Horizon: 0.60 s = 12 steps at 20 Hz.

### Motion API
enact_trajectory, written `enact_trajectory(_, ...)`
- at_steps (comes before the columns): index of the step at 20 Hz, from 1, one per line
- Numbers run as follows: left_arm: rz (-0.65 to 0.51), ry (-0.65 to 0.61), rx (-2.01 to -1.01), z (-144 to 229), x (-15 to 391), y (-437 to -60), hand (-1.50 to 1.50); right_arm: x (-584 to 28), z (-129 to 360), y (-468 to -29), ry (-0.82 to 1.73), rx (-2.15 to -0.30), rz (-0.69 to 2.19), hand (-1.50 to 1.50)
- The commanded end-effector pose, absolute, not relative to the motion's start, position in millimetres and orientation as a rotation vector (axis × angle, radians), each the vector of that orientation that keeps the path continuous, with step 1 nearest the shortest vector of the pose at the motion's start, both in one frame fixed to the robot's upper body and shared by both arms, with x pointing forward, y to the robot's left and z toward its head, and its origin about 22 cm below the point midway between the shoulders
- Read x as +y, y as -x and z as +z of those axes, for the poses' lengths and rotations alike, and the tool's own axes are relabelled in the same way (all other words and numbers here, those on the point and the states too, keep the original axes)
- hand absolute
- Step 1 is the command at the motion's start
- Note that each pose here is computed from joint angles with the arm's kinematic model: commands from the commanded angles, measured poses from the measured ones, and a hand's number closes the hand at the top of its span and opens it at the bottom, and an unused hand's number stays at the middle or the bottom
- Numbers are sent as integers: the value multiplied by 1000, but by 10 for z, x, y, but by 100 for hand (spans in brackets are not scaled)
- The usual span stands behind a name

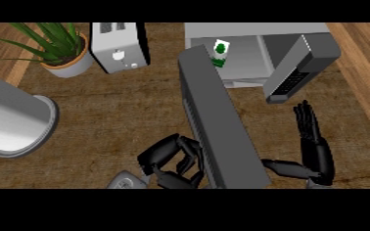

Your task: Pick up the milk, place it into the microwave and close the microwave

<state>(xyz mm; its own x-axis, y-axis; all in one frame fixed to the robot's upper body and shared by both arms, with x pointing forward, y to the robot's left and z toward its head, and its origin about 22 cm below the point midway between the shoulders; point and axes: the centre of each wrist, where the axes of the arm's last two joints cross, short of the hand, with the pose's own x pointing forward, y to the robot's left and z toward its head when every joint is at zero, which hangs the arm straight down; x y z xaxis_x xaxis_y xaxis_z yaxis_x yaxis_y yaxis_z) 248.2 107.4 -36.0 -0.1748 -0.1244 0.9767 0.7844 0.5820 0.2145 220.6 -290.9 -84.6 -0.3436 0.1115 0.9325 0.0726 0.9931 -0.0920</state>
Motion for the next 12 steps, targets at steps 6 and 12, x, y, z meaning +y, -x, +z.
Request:
enact_trajectory(6,-983,532,-1553,-573,383,-2096,150,-3104,-220,-1753,85,-1974,33,-150)
enact_trajectory(12,-823,481,-1594,-371,166,-2161,150,-3181,127,-1758,-20,-2036,72,-150)
